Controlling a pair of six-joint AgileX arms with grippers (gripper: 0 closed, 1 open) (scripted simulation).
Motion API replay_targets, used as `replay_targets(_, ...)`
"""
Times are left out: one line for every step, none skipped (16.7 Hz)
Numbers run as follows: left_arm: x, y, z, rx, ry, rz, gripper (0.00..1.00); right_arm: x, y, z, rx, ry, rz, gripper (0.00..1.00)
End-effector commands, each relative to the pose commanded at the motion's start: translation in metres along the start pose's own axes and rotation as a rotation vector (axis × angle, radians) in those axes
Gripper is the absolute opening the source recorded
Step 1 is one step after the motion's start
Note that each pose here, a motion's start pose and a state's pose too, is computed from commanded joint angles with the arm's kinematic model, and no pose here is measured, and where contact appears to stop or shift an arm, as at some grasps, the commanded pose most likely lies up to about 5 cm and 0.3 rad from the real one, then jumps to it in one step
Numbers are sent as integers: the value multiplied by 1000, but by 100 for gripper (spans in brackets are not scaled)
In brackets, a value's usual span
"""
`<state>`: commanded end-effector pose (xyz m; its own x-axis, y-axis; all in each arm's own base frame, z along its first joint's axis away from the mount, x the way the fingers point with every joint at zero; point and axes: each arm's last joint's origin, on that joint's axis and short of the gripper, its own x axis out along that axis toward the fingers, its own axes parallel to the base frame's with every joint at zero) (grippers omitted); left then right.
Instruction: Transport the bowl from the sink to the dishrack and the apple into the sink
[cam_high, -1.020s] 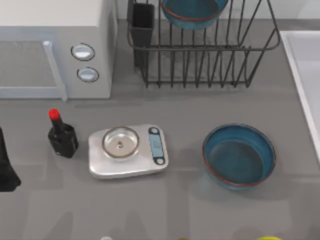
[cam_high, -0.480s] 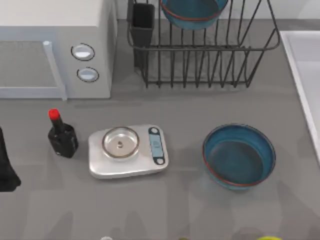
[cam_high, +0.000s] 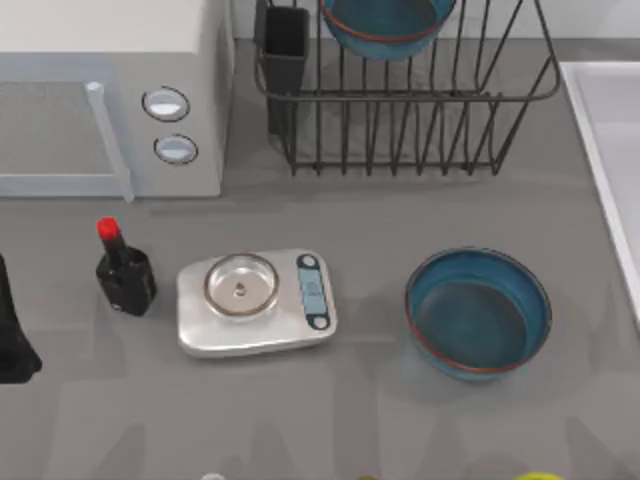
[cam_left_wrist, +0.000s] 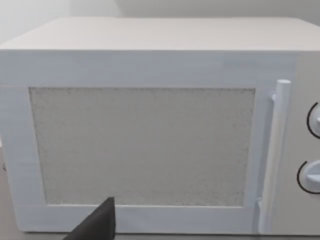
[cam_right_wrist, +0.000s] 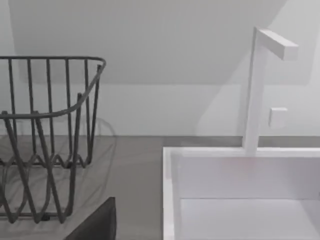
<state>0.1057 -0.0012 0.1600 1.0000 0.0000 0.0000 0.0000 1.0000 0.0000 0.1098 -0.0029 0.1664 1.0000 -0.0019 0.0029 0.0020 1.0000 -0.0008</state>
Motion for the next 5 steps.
replay_targets(0, 0, 0, 0, 0, 0, 100, -2, 1, -3, 0, 1, 1, 100)
replay_targets(0, 0, 0, 0, 0, 0, 100, -3, 1, -5, 1, 2, 1, 100)
replay_targets(0, 0, 0, 0, 0, 0, 100, -4, 2, -6, 1, 3, 2, 100)
replay_targets(0, 0, 0, 0, 0, 0, 100, -4, 2, -6, 1, 3, 2, 100)
replay_targets(0, 0, 0, 0, 0, 0, 100, -4, 2, -6, 1, 3, 2, 100)
